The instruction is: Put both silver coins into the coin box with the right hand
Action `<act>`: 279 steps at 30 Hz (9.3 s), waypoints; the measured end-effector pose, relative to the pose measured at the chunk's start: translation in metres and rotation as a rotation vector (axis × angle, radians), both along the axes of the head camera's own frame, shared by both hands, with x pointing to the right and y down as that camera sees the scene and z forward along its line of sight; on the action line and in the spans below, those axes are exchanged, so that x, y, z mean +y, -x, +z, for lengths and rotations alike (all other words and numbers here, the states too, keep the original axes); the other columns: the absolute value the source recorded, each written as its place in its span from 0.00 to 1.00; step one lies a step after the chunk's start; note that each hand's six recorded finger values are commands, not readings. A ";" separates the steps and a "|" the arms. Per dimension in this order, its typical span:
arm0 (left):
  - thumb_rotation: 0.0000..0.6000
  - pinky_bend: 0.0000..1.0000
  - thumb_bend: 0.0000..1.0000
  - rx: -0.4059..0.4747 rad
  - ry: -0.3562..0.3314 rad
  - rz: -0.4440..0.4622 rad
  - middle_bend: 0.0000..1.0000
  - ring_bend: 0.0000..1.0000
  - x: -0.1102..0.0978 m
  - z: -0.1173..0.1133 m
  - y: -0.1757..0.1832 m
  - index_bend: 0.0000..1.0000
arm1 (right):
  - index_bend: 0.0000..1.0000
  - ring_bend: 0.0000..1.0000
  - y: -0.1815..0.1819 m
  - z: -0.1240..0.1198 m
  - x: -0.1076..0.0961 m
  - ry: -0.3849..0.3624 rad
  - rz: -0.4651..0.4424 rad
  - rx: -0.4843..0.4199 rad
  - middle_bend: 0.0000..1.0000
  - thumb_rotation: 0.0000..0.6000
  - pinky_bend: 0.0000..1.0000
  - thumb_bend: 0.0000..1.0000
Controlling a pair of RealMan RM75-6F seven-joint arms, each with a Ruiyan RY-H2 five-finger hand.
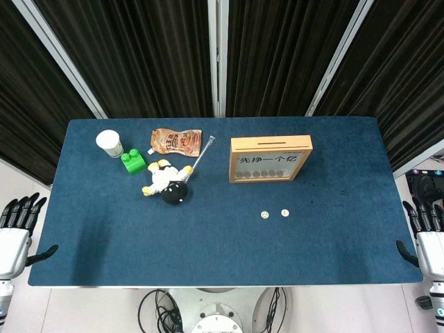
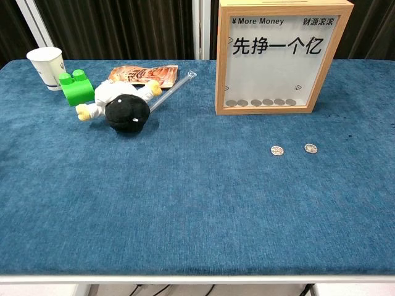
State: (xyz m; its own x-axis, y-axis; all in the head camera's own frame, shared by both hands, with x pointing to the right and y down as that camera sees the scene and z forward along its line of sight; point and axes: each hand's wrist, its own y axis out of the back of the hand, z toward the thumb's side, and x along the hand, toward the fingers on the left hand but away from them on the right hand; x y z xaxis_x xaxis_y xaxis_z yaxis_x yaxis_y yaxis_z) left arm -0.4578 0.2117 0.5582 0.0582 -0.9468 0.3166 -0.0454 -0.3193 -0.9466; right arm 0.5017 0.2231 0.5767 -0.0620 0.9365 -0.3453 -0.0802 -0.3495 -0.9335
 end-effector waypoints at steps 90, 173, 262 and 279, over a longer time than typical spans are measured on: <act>1.00 0.00 0.07 0.031 0.021 -0.029 0.00 0.00 0.011 0.001 0.015 0.06 | 0.37 0.00 0.199 0.178 -0.057 0.257 -0.335 -0.175 0.02 1.00 0.00 0.32; 1.00 0.00 0.07 0.055 0.032 -0.031 0.00 0.00 0.011 0.004 0.021 0.06 | 0.41 0.00 0.215 0.185 -0.061 0.195 -0.388 -0.153 0.02 1.00 0.00 0.34; 1.00 0.00 0.07 0.106 0.010 0.010 0.00 0.00 0.013 -0.012 0.009 0.06 | 0.71 0.00 0.293 0.007 -0.247 -0.150 -0.331 -0.087 0.09 1.00 0.00 0.44; 1.00 0.00 0.07 0.112 0.015 0.008 0.00 0.00 0.011 -0.011 0.012 0.06 | 0.74 0.00 0.315 0.032 -0.263 0.067 -0.196 -0.047 0.09 1.00 0.00 0.44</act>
